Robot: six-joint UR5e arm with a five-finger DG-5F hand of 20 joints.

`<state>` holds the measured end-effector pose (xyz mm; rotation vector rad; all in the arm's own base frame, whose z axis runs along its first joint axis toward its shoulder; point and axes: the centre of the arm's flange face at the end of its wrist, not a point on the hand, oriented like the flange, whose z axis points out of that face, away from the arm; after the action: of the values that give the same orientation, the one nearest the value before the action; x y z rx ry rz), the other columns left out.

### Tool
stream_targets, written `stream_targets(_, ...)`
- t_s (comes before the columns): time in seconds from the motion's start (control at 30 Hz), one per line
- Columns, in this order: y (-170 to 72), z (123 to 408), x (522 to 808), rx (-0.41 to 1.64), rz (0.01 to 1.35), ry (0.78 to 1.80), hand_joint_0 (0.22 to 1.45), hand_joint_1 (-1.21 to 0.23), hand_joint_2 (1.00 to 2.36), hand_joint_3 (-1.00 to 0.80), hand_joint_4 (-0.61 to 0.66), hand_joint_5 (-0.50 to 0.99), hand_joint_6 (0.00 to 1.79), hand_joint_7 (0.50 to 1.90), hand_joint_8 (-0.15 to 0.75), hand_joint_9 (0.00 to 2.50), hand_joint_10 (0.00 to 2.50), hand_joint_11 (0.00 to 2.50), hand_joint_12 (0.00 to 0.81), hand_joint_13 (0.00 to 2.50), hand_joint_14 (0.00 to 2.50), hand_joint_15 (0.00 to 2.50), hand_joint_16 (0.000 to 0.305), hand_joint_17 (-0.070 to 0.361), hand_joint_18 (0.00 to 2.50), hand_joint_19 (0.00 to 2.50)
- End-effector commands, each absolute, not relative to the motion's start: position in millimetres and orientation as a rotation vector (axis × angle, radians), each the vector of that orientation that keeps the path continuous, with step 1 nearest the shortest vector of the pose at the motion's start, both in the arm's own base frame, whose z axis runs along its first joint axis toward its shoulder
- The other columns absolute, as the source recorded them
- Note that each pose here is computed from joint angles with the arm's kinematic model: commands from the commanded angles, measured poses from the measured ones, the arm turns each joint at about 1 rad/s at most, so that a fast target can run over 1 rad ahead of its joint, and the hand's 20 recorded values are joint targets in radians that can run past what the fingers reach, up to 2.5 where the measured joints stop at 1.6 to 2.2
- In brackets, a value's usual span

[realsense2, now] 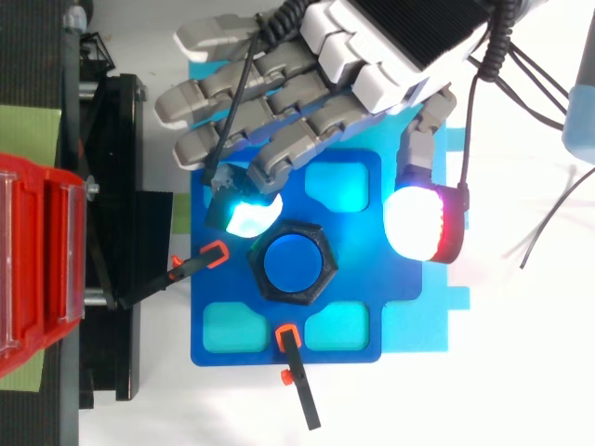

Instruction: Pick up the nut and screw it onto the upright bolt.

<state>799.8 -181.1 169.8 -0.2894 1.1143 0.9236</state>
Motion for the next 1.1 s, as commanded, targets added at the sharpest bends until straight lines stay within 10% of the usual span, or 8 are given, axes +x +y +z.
stream_targets(0.0,-182.9,169.8,799.2,-0.290,0.923,1.115,0.45,-0.09,1.00,-0.50,0.26,-0.07,0.50,1.28,0.255,0.43,0.00,0.00,0.310,0.11,0.00,0.00,0.038,0.085,0.00,0.00)
stream_targets(0.33,-178.3,173.0,802.1,-0.312,0.909,1.095,0.46,-0.03,1.00,-0.50,0.27,-0.13,0.50,0.92,0.232,0.39,0.00,0.00,0.312,0.08,0.00,0.00,0.039,0.088,0.00,0.00)
stream_targets(0.67,-177.1,173.9,802.3,-0.311,0.913,1.097,0.46,-0.02,1.00,-0.50,0.22,-0.07,0.50,1.37,0.255,0.45,0.00,0.00,0.309,0.10,0.00,0.00,0.038,0.086,0.00,0.00)
stream_targets(1.07,-188.1,175.7,799.8,-0.317,0.914,1.100,0.47,-0.10,1.00,-0.50,0.21,-0.03,0.66,1.18,0.271,0.63,0.00,0.00,0.295,0.24,0.00,0.00,0.034,0.077,0.00,0.00)
